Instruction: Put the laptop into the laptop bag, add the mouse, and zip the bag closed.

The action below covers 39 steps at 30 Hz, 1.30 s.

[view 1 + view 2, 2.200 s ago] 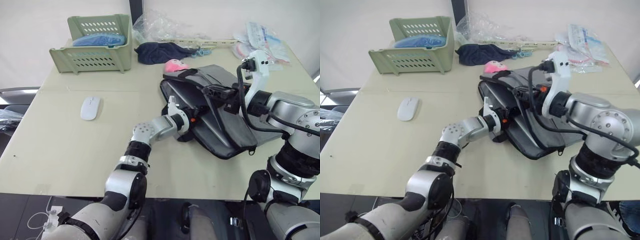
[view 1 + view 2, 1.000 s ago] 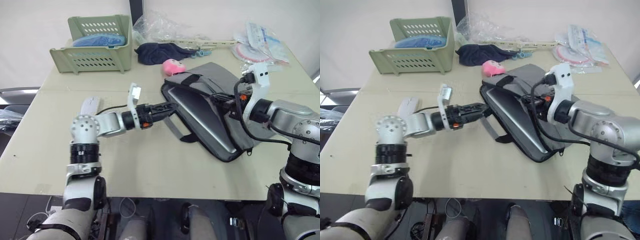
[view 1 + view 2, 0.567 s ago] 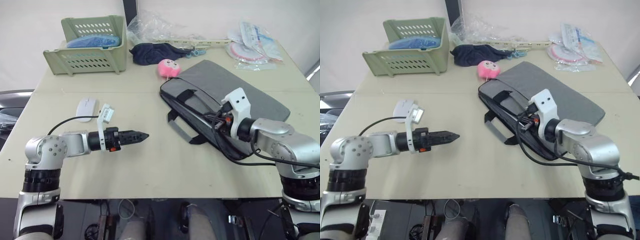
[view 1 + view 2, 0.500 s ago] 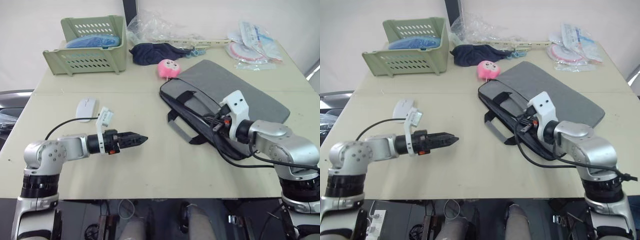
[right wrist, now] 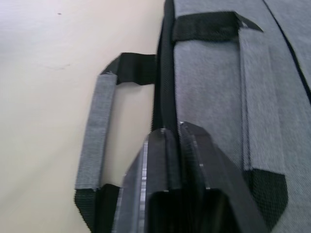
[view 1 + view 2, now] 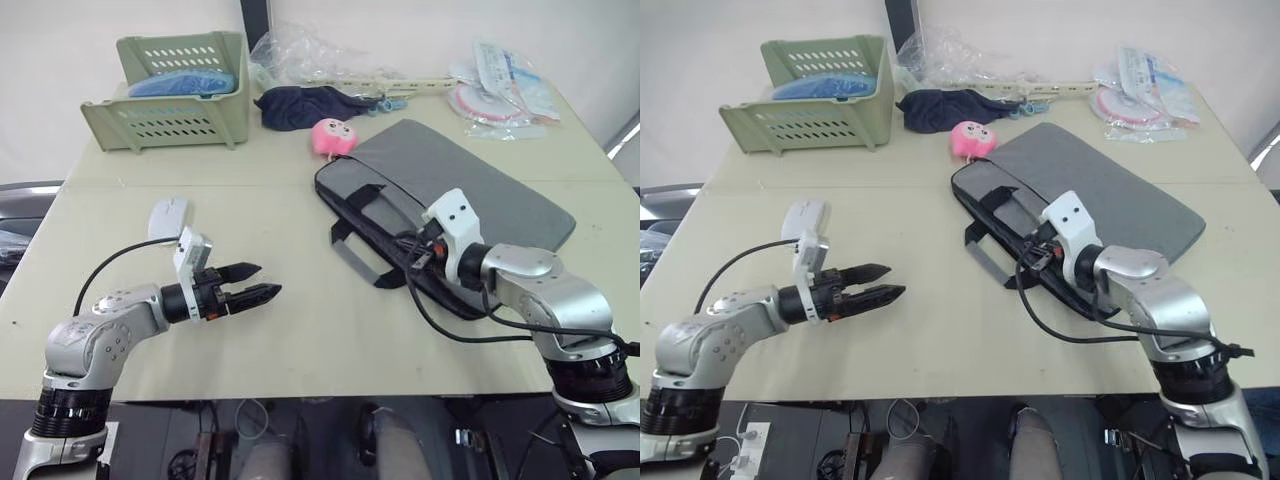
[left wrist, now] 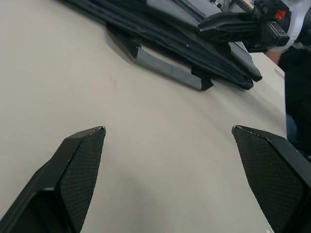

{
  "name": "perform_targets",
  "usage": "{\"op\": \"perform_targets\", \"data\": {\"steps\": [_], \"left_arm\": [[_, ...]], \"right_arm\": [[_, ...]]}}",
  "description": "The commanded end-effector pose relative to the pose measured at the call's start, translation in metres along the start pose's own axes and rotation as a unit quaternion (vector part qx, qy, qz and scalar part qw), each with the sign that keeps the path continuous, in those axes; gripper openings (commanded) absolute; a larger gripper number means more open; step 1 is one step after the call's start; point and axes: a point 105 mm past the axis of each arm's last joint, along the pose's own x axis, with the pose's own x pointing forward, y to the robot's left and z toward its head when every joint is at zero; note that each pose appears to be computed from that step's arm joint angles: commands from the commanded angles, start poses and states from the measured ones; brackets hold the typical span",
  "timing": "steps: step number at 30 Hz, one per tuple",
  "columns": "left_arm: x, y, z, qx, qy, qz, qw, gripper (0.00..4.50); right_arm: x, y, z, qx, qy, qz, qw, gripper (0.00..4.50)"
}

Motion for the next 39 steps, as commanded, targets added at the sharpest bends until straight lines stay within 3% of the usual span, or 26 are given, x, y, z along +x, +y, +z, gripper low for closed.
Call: {"op": "perform_targets", "data": {"steps": [1,6,7,11,14,16,21,25,28,39], "left_arm": [[-0.008,0.002,0.007,0.051,-0.014,0.019,0.998,4.50],[-0.034,0.010,0.011,0.089,-0.036,0.057,0.994,4.50],[-0.037,0.012,0.012,0.096,-0.039,0.062,0.993,4.50],[-0.083,0.033,0.022,0.120,-0.053,0.112,0.985,4.50],[-0.134,0.061,0.033,0.162,-0.027,0.187,0.969,4.50],[-0.156,0.073,0.038,0.175,-0.013,0.219,0.960,4.50],[-0.201,0.098,0.052,0.191,-0.004,0.289,0.938,4.50],[-0.249,0.114,0.055,0.187,0.020,0.359,0.914,4.50],[-0.260,0.117,0.057,0.187,0.027,0.372,0.909,4.50],[-0.257,0.121,0.053,0.186,0.031,0.359,0.914,4.50]], "right_arm": [[-0.008,0.004,0.012,-0.026,-0.032,0.020,0.999,2.26],[-0.049,-0.004,0.021,-0.015,-0.105,0.045,0.993,4.27],[-0.054,-0.005,0.020,-0.022,-0.107,0.046,0.993,4.45],[-0.098,-0.041,0.006,-0.031,-0.087,0.004,0.996,4.45],[-0.158,-0.091,-0.035,-0.031,0.007,-0.089,0.996,4.45],[-0.183,-0.108,-0.046,-0.032,0.034,-0.124,0.991,4.45],[-0.232,-0.140,-0.066,-0.057,0.077,-0.187,0.978,4.45],[-0.273,-0.162,-0.095,-0.099,0.174,-0.215,0.956,4.45],[-0.282,-0.168,-0.100,-0.102,0.181,-0.217,0.954,4.45],[-0.281,-0.175,-0.103,-0.100,0.167,-0.220,0.956,4.45]]}}
